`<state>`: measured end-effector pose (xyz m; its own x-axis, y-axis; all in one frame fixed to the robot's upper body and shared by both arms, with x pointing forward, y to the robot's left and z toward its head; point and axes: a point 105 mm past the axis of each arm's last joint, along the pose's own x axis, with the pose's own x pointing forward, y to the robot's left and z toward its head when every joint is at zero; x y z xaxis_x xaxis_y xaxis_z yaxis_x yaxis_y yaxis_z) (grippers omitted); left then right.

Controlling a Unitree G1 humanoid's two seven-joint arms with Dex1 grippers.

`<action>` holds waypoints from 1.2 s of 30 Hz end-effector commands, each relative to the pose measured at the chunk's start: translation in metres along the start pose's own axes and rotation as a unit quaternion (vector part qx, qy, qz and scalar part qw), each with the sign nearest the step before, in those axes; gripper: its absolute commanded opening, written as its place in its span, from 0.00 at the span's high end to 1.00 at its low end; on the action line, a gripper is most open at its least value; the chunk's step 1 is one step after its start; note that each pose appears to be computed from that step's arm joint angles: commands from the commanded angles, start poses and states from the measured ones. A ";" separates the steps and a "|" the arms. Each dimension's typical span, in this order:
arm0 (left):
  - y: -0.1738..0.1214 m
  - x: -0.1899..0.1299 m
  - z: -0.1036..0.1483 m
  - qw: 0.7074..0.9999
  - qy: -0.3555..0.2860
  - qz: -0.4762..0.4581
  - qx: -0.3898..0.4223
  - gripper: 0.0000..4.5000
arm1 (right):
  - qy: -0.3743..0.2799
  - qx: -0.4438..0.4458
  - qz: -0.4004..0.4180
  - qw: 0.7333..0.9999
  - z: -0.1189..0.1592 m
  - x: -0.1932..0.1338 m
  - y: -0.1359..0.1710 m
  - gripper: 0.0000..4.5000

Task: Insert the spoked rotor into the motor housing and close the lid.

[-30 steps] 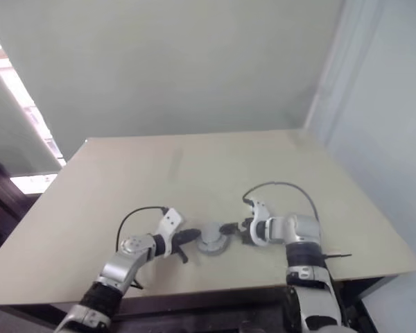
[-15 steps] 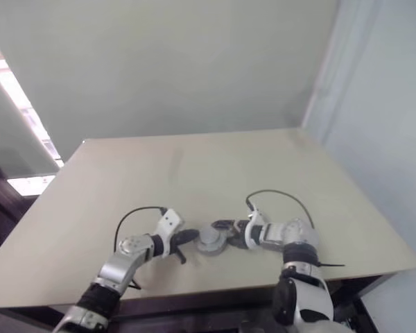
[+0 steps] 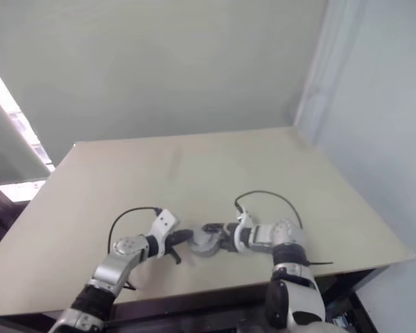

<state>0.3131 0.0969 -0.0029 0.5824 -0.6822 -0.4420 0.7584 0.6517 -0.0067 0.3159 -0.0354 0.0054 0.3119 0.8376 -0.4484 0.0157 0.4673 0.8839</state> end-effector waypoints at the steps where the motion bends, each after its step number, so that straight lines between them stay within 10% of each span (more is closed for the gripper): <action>1: -0.023 0.010 -0.017 0.999 0.031 -0.041 -0.012 1.00 | -0.004 -0.010 0.068 0.998 0.004 0.004 0.030 0.01; 27: -0.025 0.011 -0.017 0.998 0.032 -0.046 -0.011 1.00 | -0.068 0.014 0.073 0.995 0.019 0.003 0.027 0.08; 33: -0.025 0.012 -0.017 0.998 0.030 -0.046 -0.010 1.00 | -0.049 0.012 0.081 0.995 0.015 0.003 0.031 0.49; 36: -0.025 0.012 -0.017 0.998 0.030 -0.045 -0.010 1.00 | -0.031 0.004 0.073 0.997 0.008 0.005 0.030 0.53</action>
<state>0.3139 0.1020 -0.0051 0.5942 -0.6645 -0.4531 0.7468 0.6651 0.0039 0.3235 -0.0403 0.0063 0.3991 0.8226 -0.4050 0.0570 0.4186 0.9064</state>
